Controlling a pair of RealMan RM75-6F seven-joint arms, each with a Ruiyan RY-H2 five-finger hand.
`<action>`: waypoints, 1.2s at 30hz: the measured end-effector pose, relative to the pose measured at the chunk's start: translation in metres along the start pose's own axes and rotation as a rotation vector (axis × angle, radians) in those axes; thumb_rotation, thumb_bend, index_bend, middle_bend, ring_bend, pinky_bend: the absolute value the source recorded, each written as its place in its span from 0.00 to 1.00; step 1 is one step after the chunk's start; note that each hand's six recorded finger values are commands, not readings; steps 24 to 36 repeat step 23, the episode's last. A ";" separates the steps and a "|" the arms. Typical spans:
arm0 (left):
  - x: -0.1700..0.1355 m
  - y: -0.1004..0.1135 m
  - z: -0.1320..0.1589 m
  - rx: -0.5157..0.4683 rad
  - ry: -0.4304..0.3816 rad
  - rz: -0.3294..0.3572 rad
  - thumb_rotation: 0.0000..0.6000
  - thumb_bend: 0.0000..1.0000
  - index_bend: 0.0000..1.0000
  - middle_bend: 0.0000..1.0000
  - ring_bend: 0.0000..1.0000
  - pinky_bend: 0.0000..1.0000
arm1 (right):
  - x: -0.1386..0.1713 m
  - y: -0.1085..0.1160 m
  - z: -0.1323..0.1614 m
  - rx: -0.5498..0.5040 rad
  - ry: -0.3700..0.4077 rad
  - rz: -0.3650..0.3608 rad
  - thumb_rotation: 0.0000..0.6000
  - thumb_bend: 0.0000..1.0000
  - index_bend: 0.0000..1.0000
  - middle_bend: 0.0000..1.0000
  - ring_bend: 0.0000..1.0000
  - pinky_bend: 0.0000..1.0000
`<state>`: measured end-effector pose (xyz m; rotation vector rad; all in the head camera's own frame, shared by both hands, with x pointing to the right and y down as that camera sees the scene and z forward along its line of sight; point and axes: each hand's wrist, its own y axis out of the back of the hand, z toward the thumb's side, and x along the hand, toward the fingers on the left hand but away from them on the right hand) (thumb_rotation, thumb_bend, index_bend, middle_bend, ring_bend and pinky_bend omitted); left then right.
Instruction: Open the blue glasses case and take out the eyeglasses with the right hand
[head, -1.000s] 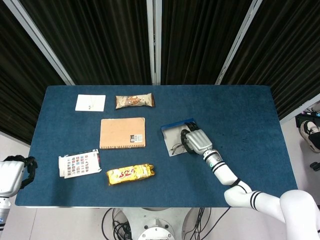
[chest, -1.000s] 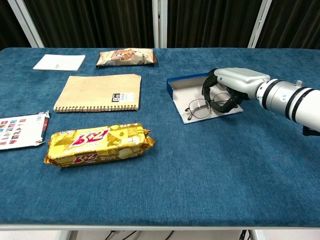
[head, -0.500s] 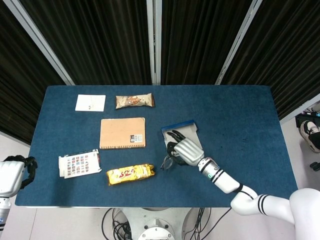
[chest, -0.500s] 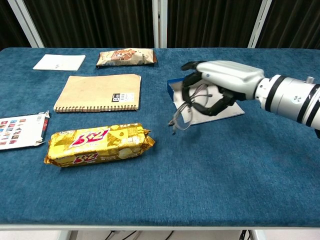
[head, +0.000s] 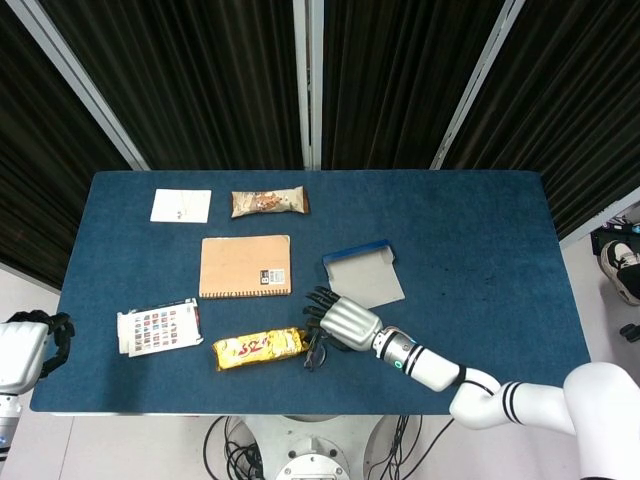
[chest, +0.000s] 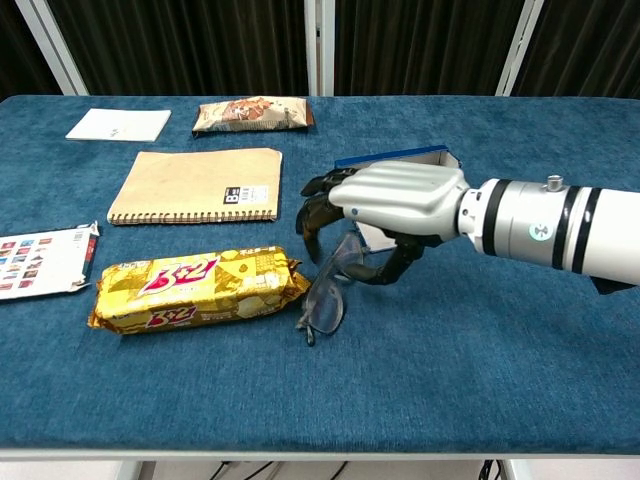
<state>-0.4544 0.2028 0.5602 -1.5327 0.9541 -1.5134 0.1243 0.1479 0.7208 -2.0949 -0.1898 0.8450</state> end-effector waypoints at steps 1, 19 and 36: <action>0.000 0.000 0.000 0.000 0.000 0.000 1.00 0.58 0.66 0.64 0.45 0.44 | 0.003 0.002 -0.002 -0.002 -0.007 -0.008 1.00 0.39 0.01 0.06 0.00 0.00; -0.001 0.000 0.001 0.007 0.000 0.002 1.00 0.58 0.66 0.64 0.45 0.44 | 0.214 0.058 -0.092 -0.075 -0.574 -0.344 1.00 0.35 0.00 0.07 0.00 0.00; -0.001 0.000 0.001 0.010 0.002 0.002 1.00 0.58 0.66 0.64 0.45 0.44 | 0.278 0.055 -0.092 -0.093 -0.707 -0.369 1.00 0.35 0.00 0.07 0.00 0.00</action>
